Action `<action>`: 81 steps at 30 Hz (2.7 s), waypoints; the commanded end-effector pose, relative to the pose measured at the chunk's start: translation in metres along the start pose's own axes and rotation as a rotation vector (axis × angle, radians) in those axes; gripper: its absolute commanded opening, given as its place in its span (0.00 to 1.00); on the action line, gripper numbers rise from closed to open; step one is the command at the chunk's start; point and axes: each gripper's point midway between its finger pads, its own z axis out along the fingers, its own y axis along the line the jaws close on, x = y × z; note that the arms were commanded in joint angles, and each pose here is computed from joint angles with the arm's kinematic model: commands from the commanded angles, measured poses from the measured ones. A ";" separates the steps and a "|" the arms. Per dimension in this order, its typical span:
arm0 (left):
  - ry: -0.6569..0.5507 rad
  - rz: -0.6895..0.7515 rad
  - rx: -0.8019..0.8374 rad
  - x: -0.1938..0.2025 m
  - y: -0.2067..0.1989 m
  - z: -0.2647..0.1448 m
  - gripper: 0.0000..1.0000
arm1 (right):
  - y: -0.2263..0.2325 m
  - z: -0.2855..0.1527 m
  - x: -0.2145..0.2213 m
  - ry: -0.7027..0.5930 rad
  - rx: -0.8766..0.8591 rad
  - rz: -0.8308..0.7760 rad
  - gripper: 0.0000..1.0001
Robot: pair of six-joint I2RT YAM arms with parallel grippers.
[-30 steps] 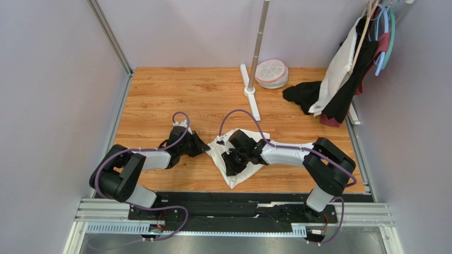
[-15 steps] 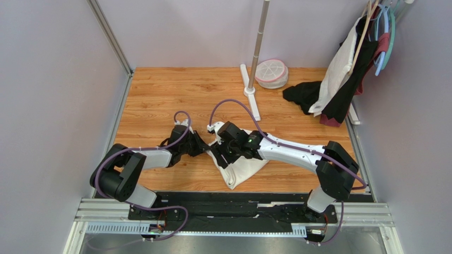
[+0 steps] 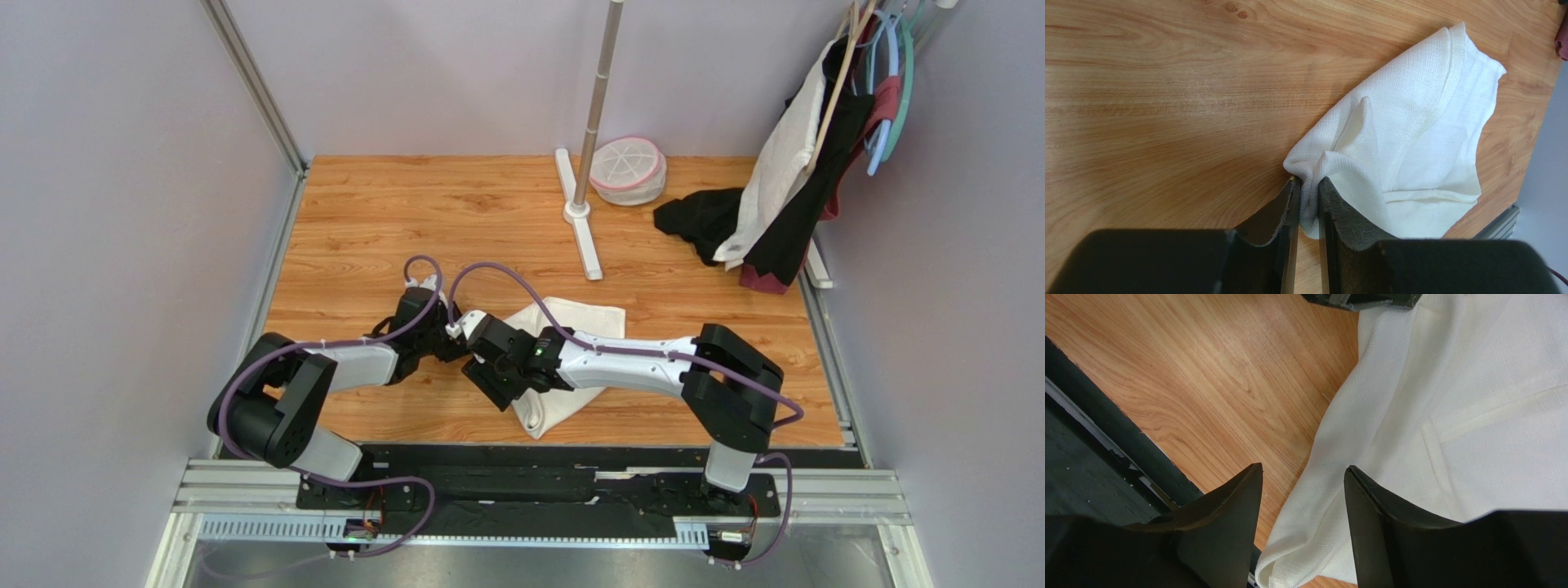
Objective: Fold the napkin, place the utensils inside, and roll it up
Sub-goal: Roll the napkin with the utensil
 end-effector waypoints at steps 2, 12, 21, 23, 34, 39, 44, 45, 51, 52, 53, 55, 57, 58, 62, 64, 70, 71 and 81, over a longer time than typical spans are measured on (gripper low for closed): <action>0.072 0.028 -0.104 0.021 0.026 -0.003 0.23 | -0.007 0.009 -0.024 -0.063 0.049 -0.023 0.52; 0.068 0.030 -0.100 0.020 0.025 -0.006 0.23 | -0.023 0.035 -0.003 0.015 0.150 -0.034 0.48; 0.025 0.054 -0.065 0.010 0.013 -0.018 0.33 | -0.036 0.046 0.047 0.137 0.148 0.065 0.47; 0.006 0.059 -0.050 0.006 0.007 -0.023 0.43 | -0.030 0.050 0.061 0.166 0.087 0.089 0.45; -0.146 0.071 -0.037 -0.005 0.007 -0.065 0.68 | 0.011 0.045 0.082 0.185 -0.305 0.220 0.06; -0.178 0.108 0.032 -0.003 0.002 -0.073 0.71 | 0.027 0.033 0.068 0.147 -0.485 0.223 0.02; -0.152 0.120 0.007 0.004 0.010 -0.070 0.71 | 0.017 0.036 0.063 0.153 -0.573 0.275 0.00; -0.151 0.119 0.000 0.004 0.012 -0.069 0.71 | 0.015 0.037 0.063 0.153 -0.581 0.283 0.00; -0.107 0.129 -0.068 0.007 0.022 -0.064 0.71 | 0.006 0.038 0.061 0.157 -0.622 0.307 0.00; -0.102 0.132 -0.086 0.007 0.024 -0.065 0.71 | 0.003 0.040 0.061 0.159 -0.622 0.312 0.00; -0.101 0.140 -0.094 0.008 0.026 -0.066 0.71 | 0.004 0.040 0.060 0.159 -0.632 0.316 0.00; -0.113 0.145 -0.097 0.005 0.027 -0.065 0.71 | 0.002 0.042 0.063 0.167 -0.638 0.319 0.00; -0.111 0.145 -0.059 0.004 0.019 -0.062 0.70 | 0.002 0.043 0.063 0.171 -0.645 0.319 0.00; -0.095 0.138 -0.061 0.008 0.021 -0.059 0.70 | 0.001 0.044 0.064 0.176 -0.646 0.318 0.00; -0.064 0.111 -0.052 0.013 0.021 -0.050 0.67 | -0.001 0.045 0.066 0.183 -0.666 0.326 0.00; -0.046 0.103 -0.053 0.015 0.022 -0.046 0.58 | -0.002 0.047 0.067 0.186 -0.670 0.329 0.00; -0.016 0.079 -0.041 0.020 0.020 -0.039 0.26 | -0.008 0.044 0.065 0.172 -0.664 0.320 0.00; -0.014 0.078 -0.043 0.020 0.020 -0.038 0.22 | -0.008 0.043 0.062 0.164 -0.658 0.315 0.00; 0.055 0.125 -0.091 0.018 0.019 -0.037 0.00 | -0.024 -0.021 -0.002 -0.013 -0.532 0.207 0.49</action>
